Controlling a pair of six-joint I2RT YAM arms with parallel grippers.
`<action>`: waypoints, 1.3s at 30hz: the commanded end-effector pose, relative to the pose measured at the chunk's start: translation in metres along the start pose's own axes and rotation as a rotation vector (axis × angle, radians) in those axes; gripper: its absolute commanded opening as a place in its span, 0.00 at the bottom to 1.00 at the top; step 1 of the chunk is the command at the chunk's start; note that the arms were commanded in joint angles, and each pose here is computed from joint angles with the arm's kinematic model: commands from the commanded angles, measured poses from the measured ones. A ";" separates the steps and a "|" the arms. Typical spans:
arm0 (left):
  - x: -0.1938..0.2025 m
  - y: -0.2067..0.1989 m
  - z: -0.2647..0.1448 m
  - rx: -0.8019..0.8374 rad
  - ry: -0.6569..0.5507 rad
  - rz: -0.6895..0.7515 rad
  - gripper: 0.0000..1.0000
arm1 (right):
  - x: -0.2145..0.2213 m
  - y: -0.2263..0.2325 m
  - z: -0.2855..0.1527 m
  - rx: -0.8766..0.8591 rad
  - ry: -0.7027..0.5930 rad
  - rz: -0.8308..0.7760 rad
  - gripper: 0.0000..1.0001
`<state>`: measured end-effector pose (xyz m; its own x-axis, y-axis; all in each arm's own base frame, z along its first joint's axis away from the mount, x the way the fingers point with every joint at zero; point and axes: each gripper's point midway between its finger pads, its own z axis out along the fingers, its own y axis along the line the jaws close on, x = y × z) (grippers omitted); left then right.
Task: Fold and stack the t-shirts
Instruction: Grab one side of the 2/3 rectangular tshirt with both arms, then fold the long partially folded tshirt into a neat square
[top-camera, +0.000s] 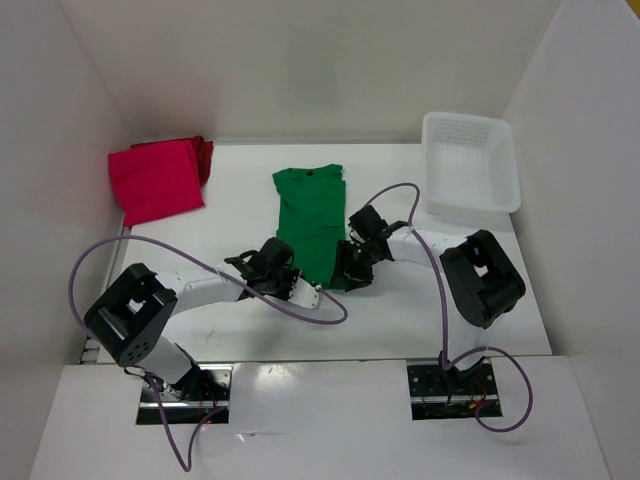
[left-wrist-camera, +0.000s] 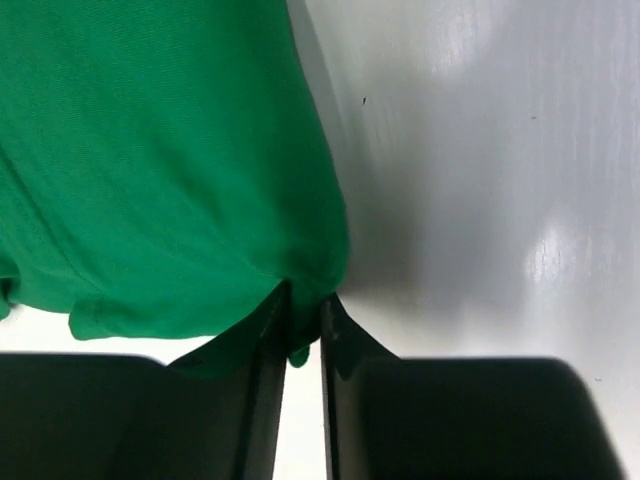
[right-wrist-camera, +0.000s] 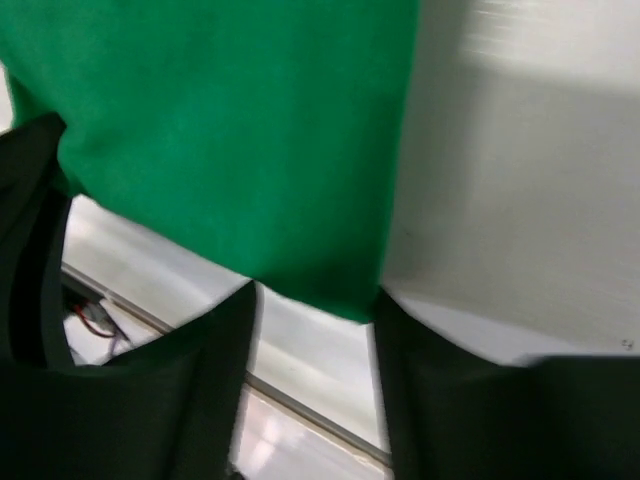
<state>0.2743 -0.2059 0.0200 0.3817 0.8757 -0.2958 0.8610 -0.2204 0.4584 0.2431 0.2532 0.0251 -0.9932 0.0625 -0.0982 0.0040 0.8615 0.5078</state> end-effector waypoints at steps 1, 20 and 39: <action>-0.002 0.000 0.004 0.021 -0.014 -0.016 0.23 | 0.002 0.002 0.008 -0.013 0.009 0.013 0.48; -0.023 -0.026 -0.038 0.142 -0.021 -0.176 0.00 | 0.036 0.002 -0.027 0.016 0.048 -0.038 0.00; -0.067 0.010 -0.152 0.182 -0.140 -0.428 0.00 | 0.093 0.054 -0.128 -0.062 0.155 -0.108 0.00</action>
<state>0.1965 -0.2026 0.1545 0.1216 0.8582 -0.4986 0.9833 -0.0354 0.1788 0.1300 0.2484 0.1358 -0.9932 -0.1101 -0.0376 -0.1120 0.8179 0.5643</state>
